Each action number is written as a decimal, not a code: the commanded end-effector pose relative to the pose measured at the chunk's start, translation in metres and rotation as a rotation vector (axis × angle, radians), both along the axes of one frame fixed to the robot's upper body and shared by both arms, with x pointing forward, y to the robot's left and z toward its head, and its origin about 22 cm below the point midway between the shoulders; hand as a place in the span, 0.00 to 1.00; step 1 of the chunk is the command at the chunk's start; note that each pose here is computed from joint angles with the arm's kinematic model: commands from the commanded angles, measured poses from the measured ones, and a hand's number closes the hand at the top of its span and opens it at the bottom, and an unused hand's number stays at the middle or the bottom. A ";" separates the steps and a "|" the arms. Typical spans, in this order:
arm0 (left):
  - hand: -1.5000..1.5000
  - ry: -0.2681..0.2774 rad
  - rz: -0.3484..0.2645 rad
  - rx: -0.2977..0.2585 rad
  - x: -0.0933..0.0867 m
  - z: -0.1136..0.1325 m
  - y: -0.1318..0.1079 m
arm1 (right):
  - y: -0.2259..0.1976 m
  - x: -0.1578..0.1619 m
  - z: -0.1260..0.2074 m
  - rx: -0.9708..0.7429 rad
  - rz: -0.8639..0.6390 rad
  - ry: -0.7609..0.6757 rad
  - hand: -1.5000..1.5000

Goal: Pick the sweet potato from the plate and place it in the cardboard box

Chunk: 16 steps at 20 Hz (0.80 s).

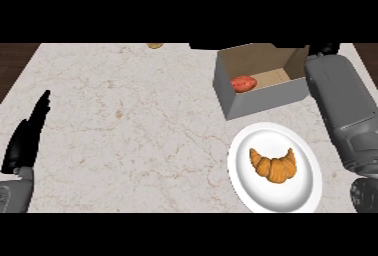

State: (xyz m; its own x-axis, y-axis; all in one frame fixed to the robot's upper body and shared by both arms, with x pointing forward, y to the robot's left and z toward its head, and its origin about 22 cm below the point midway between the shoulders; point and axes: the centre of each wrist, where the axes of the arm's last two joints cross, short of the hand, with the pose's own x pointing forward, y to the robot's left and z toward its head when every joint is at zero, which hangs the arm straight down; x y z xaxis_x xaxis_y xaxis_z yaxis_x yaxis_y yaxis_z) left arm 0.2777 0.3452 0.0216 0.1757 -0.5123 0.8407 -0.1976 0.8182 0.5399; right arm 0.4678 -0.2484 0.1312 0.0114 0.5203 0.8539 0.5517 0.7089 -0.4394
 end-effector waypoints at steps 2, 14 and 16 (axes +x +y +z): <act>0.50 0.008 0.027 0.011 0.005 0.014 0.009 | -0.039 -0.009 -0.004 0.085 -0.015 -0.098 0.00; 0.50 0.022 0.061 -0.005 -0.023 -0.012 0.028 | -0.180 -0.078 -0.007 0.083 -0.085 -0.045 0.00; 0.50 0.026 0.077 -0.013 -0.032 -0.008 0.025 | -0.189 -0.096 -0.013 0.079 -0.060 -0.038 0.00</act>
State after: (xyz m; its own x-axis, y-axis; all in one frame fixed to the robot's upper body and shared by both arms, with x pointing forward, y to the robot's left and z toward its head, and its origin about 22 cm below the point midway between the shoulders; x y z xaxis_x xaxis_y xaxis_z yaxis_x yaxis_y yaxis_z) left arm 0.2550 0.3647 0.0123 0.2307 -0.4937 0.8385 -0.2356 0.8077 0.5404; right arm 0.4012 -0.4051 0.1178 -0.0045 0.4323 0.9017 0.6228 0.7067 -0.3357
